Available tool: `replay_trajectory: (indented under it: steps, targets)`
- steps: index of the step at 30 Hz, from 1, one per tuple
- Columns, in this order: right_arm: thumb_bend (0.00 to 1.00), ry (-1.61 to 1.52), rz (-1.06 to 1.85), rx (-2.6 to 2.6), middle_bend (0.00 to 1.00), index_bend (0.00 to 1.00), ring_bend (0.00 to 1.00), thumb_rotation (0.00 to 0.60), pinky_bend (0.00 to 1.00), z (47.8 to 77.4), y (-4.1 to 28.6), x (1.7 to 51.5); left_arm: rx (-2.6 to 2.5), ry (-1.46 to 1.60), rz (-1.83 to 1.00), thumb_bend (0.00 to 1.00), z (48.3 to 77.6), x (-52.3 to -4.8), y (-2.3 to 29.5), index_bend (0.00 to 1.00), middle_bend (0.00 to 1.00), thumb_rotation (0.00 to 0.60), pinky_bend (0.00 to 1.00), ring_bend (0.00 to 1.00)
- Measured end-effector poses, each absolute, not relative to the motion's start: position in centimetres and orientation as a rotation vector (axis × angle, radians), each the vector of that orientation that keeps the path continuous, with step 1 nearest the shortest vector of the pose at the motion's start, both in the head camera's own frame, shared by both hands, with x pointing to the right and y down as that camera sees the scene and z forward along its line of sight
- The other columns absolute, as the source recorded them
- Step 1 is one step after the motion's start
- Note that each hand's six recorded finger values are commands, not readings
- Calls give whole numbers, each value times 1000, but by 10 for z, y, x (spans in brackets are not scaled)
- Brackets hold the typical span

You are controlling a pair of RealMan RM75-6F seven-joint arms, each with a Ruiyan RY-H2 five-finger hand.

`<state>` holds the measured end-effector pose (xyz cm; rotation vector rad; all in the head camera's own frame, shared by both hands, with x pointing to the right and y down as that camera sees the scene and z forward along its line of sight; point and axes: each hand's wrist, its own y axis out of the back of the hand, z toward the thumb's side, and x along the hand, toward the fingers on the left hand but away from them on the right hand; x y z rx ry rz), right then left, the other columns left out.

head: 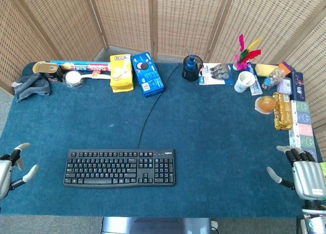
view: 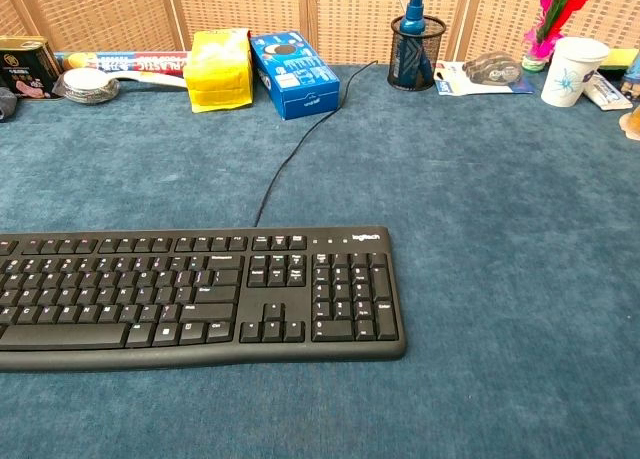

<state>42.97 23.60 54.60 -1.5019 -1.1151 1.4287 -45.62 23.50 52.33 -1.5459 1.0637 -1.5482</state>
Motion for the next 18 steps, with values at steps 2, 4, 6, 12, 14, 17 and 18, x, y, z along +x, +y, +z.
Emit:
replay_trajectory:
  steps: [2,4,6,12,14,17,18]
  targets:
    - [301,-1116,1431,-1501,306,259,281,0,280,546,236,430,-1548,1063,-1550,151,524,-456,235,204,614,0,462,517]
    - [301,-1114,1433,-1502,305,259,281,0,280,547,236,430,-1552,1060,-1552,152,525,-456,236,204,614,0,462,517]
    - [301,-1112,1433,-1503,305,259,281,0,281,547,236,430,-1555,1057,-1555,152,526,-455,236,204,614,0,462,517]
    - [301,-1118,1428,-1499,305,259,281,0,281,544,237,431,-1560,1051,-1538,151,524,-452,236,204,614,0,462,517]
    - [301,-1122,1426,-1498,305,259,281,0,281,543,238,432,-1559,1050,-1531,151,522,-451,236,204,614,0,462,522]
    - [301,-1128,1426,-1500,305,259,281,0,280,543,240,432,-1557,1048,-1529,152,521,-452,235,204,681,0,494,628]
    - [301,-1127,1427,-1501,305,259,282,0,281,544,240,432,-1558,1047,-1531,152,521,-452,235,207,772,0,541,715]
